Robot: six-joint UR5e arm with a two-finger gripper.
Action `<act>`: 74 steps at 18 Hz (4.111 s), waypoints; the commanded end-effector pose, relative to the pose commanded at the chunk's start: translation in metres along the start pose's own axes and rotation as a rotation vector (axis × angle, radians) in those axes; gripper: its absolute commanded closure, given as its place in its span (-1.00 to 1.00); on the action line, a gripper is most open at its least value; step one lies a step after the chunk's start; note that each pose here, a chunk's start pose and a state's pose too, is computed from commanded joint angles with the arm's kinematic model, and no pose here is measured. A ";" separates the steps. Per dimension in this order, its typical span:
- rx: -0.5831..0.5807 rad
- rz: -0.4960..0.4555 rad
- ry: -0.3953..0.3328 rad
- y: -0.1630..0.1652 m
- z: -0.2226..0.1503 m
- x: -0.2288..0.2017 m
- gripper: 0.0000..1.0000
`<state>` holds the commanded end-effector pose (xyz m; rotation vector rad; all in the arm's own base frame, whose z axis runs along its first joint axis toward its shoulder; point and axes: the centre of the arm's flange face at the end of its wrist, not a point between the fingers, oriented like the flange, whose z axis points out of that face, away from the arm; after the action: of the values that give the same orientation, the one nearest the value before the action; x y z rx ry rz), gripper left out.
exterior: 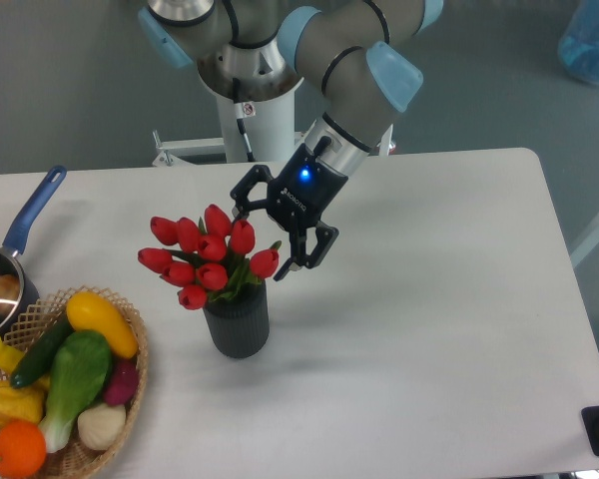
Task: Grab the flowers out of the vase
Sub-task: 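Position the gripper fingers around the tulip stems below the blooms, then close the gripper on the tulip stems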
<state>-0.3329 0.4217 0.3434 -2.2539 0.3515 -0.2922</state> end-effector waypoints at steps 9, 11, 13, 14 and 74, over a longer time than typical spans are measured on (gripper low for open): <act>0.000 0.074 -0.003 -0.004 0.002 0.001 -1.00; -0.001 0.093 0.010 -0.005 0.010 0.002 -1.00; -0.001 0.097 0.022 -0.006 0.017 0.004 -1.00; -0.002 0.102 0.030 -0.008 0.021 0.006 -1.00; 0.154 0.074 0.055 -0.018 0.015 0.001 0.26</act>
<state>-0.3240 0.4431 0.3477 -2.0801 0.4259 -0.3312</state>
